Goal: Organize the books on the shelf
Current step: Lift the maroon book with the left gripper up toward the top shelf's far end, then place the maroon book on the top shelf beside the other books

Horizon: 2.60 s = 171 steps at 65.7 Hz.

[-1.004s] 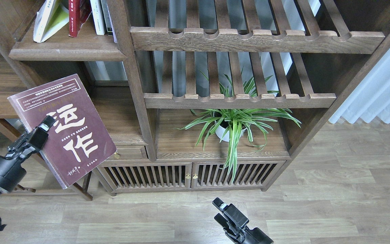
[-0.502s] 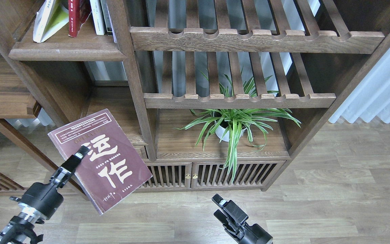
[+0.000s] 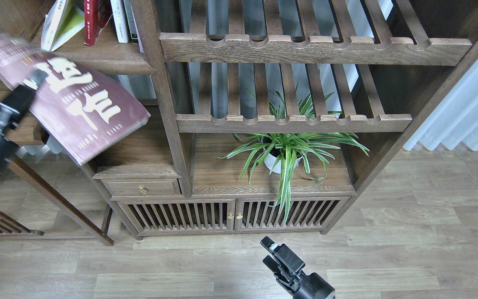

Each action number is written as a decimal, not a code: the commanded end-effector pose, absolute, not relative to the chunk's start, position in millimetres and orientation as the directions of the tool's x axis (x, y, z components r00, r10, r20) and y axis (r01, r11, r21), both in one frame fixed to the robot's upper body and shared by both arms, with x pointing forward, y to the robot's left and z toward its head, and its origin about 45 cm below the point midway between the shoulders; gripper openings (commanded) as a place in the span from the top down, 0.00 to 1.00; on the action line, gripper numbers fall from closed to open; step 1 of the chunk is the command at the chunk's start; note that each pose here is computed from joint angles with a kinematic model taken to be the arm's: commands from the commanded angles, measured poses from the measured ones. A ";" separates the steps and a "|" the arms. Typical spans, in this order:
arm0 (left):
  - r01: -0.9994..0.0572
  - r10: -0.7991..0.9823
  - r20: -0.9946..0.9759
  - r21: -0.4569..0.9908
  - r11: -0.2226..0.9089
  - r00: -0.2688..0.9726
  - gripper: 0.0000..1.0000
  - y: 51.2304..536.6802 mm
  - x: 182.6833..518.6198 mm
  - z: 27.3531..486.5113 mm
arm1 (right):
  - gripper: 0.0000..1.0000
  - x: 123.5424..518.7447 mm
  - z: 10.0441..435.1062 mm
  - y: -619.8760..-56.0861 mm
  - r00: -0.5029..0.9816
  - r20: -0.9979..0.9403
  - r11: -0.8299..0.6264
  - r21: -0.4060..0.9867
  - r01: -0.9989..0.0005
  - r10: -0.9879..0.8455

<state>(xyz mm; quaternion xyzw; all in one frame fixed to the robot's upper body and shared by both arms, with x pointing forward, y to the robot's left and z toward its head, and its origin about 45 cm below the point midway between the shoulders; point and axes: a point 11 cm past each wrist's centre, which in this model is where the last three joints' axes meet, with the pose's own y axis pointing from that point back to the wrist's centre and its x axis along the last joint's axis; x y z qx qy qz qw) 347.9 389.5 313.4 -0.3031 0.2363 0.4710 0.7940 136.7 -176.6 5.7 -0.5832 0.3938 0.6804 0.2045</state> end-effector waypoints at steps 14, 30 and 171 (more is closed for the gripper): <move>-0.857 0.707 -0.483 -0.309 0.413 0.516 0.98 420.5 354.5 401.1 | 0.00 136.6 4.6 -175.8 -0.240 -0.954 -0.605 0.299 -0.738 -0.180; -0.829 0.764 -0.348 -0.364 0.425 0.544 0.98 424.9 365.2 462.7 | 0.00 136.5 6.0 -176.0 -0.235 -0.955 -0.608 0.296 -0.737 -0.181; -0.857 0.837 -0.187 -0.150 0.493 0.514 0.96 381.1 458.1 530.0 | 0.00 146.6 11.2 -173.2 -0.213 -0.962 -0.610 0.273 -0.744 -0.171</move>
